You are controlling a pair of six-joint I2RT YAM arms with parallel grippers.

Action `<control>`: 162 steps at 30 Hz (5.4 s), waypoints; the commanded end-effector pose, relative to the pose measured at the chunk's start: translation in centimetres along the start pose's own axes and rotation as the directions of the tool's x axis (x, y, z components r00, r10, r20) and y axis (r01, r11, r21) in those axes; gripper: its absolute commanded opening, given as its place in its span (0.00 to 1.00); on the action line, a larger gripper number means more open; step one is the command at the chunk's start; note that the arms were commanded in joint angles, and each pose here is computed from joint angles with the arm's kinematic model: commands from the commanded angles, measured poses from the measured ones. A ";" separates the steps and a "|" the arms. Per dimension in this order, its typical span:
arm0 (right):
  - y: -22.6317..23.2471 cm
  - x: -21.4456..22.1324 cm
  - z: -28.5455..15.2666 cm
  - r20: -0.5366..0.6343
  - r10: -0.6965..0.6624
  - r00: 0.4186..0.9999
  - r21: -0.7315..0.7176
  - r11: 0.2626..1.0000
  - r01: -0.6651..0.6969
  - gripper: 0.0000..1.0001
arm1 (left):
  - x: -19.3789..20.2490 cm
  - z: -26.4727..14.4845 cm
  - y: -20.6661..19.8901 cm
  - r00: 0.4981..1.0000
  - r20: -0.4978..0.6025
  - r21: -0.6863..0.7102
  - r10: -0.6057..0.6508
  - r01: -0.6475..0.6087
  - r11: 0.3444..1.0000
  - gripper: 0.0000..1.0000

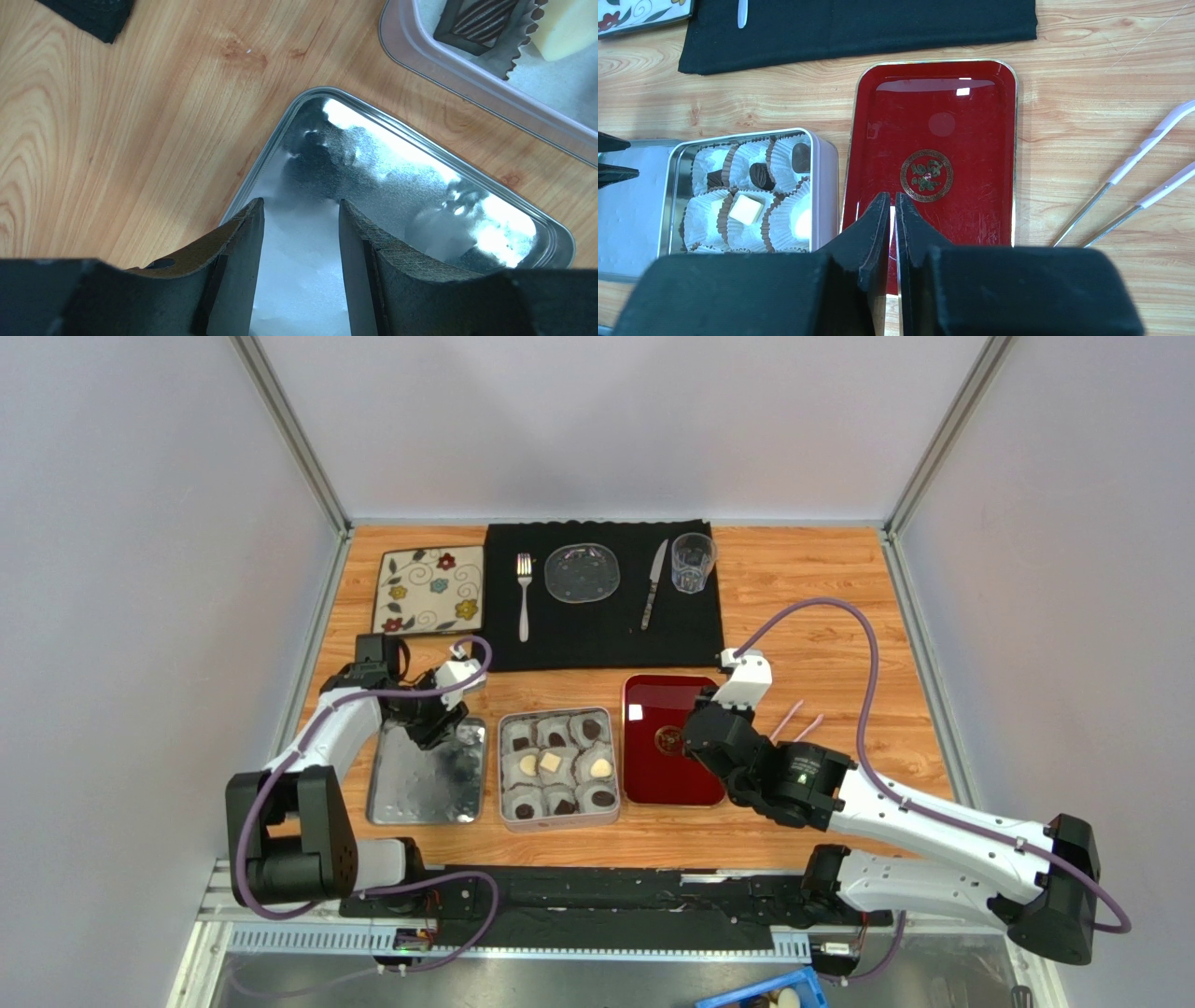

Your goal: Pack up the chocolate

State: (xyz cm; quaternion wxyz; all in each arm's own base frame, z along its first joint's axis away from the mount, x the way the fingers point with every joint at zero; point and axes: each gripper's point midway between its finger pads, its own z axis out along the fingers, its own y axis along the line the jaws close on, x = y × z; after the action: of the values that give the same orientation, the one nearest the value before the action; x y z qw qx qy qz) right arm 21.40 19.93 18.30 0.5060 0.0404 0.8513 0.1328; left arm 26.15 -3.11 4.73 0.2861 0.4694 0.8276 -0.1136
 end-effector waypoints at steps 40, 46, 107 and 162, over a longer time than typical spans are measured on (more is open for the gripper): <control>1.4 -0.8 -1.2 -0.007 0.091 0.996 -0.077 0.993 -0.091 0.00 | 0.5 2.5 2.5 0.997 -0.052 0.099 0.060 -0.055 0.994 0.21; 1.2 -0.6 -1.3 -0.011 0.096 0.995 -0.079 0.992 -0.096 0.00 | 0.5 2.1 2.8 0.995 -0.061 0.082 0.075 -0.070 0.994 0.10; 1.2 0.0 -1.4 -0.026 0.102 0.994 -0.085 0.991 -0.104 0.00 | 1.4 3.4 3.8 0.990 -0.109 0.150 0.090 -0.073 0.986 0.62; 17.7 -3.8 -8.1 -0.505 0.372 0.779 -0.526 0.583 -0.619 0.60 | -19.6 -31.4 -0.2 0.554 -0.104 -0.942 0.826 -0.322 0.097 0.00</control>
State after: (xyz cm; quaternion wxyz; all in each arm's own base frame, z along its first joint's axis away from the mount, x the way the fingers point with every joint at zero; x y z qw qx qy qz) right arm 16.06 31.98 24.49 0.3461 0.0319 0.8240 0.4474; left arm 23.94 -1.47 34.61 0.6162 0.5162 0.5148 0.2981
